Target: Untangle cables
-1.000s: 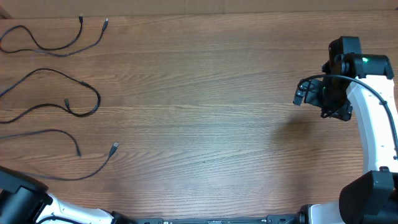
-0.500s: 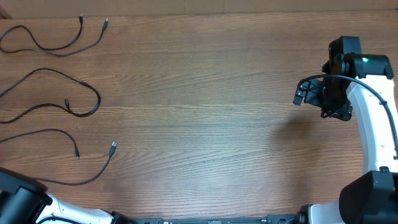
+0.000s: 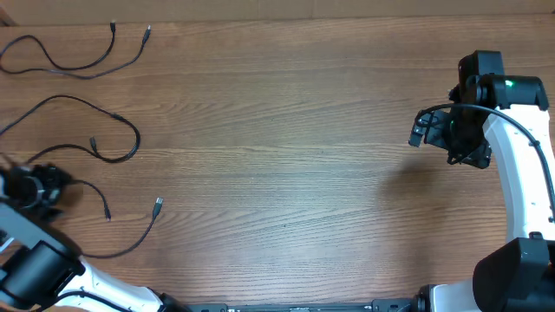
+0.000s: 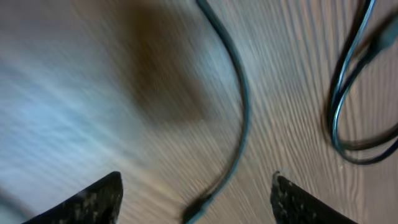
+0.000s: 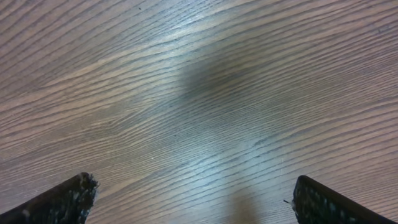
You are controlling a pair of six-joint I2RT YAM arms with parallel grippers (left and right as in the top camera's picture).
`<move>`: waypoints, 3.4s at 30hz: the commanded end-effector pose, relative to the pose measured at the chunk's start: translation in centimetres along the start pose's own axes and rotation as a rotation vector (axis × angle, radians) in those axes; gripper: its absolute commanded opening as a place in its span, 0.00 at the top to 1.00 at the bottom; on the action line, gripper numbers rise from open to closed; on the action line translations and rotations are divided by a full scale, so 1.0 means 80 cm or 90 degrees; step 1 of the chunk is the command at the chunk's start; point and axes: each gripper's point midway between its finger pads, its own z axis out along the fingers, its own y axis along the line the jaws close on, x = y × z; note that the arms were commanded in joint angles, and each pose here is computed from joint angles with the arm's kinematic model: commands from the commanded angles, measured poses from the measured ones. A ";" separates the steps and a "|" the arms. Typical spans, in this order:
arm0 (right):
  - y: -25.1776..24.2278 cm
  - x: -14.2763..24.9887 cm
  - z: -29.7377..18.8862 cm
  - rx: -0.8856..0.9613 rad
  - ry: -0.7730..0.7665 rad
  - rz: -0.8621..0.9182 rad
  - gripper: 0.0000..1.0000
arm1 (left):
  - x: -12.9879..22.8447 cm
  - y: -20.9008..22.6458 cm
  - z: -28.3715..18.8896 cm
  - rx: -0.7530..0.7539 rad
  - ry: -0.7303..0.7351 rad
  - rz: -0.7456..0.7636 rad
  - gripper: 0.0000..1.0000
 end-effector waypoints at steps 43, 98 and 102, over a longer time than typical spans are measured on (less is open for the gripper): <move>-0.003 -0.001 0.001 0.006 -0.001 0.001 0.00 | 0.071 -0.013 0.068 -0.223 0.015 0.025 0.96; -0.003 -0.001 0.001 0.006 -0.001 0.001 0.00 | 0.028 0.120 -0.024 -0.220 -0.026 -0.344 0.00; -0.003 -0.001 0.001 0.006 -0.001 0.001 0.00 | 0.006 0.155 -0.034 -0.251 -0.088 -0.377 0.00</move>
